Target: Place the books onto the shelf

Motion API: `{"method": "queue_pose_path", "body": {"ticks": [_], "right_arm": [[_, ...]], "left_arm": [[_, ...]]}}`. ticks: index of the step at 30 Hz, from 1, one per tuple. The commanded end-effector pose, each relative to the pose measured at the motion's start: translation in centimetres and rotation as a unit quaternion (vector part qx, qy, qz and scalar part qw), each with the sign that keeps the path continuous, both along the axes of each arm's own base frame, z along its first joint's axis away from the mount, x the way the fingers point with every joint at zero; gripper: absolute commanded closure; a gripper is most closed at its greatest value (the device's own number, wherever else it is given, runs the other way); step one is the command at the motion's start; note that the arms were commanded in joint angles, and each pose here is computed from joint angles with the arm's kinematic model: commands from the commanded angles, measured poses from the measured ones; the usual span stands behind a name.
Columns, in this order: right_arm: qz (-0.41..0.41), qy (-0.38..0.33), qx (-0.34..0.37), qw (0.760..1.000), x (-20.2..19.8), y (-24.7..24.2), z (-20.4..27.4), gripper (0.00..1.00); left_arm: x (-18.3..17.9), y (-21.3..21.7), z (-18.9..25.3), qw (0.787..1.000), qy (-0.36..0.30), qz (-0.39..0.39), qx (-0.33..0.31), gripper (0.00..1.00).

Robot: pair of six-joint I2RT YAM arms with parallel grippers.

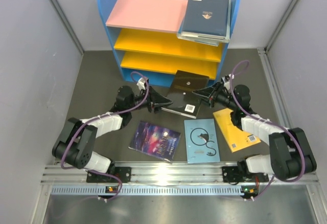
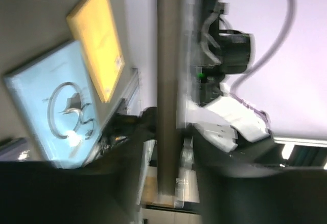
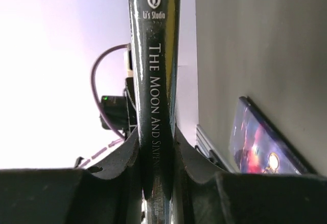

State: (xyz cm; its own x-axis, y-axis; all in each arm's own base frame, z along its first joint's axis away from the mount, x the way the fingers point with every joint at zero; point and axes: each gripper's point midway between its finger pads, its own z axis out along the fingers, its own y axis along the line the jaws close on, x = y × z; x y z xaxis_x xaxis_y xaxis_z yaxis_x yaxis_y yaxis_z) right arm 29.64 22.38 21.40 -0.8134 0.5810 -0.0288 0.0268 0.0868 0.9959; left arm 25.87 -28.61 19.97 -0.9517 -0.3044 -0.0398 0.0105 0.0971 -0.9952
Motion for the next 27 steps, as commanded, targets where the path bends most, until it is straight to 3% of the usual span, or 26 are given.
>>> {"method": "queue_pose_path", "body": {"ticks": [1, 4, 9, 12, 19, 27], "right_arm": [[0.020, -0.131, 0.084, 0.988, -0.3, 1.1, 7.4, 1.00], [0.031, -0.131, 0.088, 0.987, 0.3, 2.5, 7.3, 1.00], [0.038, -0.137, 0.092, 0.986, 2.3, 4.1, 7.8, 0.98], [0.038, -0.138, 0.094, 0.985, 3.7, 4.6, 8.1, 0.73], [0.046, -0.136, 0.101, 0.984, 5.1, 5.3, 8.4, 0.64], [0.051, -0.114, 0.099, 0.987, 4.6, 5.3, 7.0, 0.38]], "left_arm": [[-0.8, -0.1, 3.1, 0.996, -0.061, -0.023, -0.053, 0.69], [-0.6, 0.0, 3.0, 0.997, -0.054, -0.019, -0.056, 1.00], [0.8, 1.5, 2.1, 0.998, -0.045, 0.020, -0.034, 1.00], [2.4, 3.1, 1.6, 0.997, -0.047, 0.054, -0.014, 1.00], [6.3, 5.7, 1.9, 0.992, -0.062, 0.107, 0.003, 1.00], [11.8, 7.1, 1.1, 0.987, -0.057, 0.153, 0.012, 1.00]]}}
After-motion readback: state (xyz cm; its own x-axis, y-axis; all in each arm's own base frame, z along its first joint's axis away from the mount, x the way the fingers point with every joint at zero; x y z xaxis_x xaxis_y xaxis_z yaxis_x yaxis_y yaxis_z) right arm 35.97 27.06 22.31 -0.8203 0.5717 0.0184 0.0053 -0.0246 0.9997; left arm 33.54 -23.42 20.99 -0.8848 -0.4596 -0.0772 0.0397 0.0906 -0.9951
